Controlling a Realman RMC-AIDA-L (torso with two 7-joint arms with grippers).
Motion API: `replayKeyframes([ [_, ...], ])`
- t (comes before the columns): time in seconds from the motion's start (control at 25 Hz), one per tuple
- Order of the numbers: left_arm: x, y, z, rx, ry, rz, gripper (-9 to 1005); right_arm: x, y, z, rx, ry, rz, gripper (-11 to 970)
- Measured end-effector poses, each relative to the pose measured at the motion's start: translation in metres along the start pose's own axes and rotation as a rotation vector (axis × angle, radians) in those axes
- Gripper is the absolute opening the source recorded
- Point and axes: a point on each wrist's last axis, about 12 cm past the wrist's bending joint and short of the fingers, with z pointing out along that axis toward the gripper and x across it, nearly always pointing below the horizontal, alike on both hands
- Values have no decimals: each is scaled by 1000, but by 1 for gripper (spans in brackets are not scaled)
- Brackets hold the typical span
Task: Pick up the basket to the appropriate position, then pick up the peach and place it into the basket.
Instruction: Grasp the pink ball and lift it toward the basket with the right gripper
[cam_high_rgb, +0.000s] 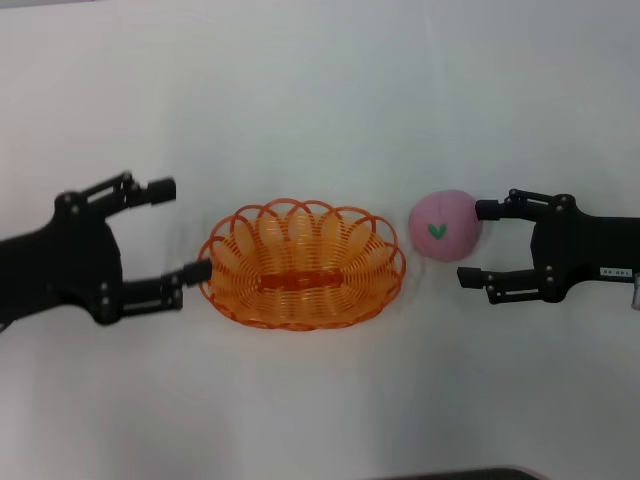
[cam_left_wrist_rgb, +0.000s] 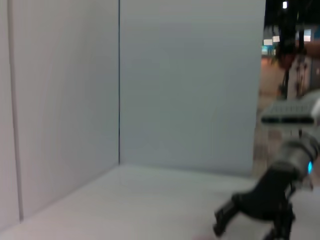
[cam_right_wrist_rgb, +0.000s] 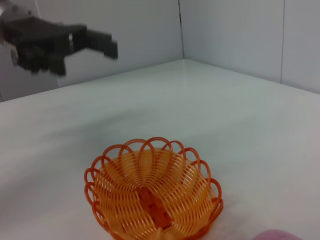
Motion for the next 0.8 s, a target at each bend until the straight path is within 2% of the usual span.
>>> replayKeyframes([
  [0.24,18,-11,-9,-8,65,-31,883,1,0,-2,11,-4,1,945],
  [0.48,31,-23,-15,18,109,-60,882,2,0,-2,15,-5,1,945],
  [0.8,51,-35,-6,63,147,-115,876,3,1,-3,16,-4,5,945],
])
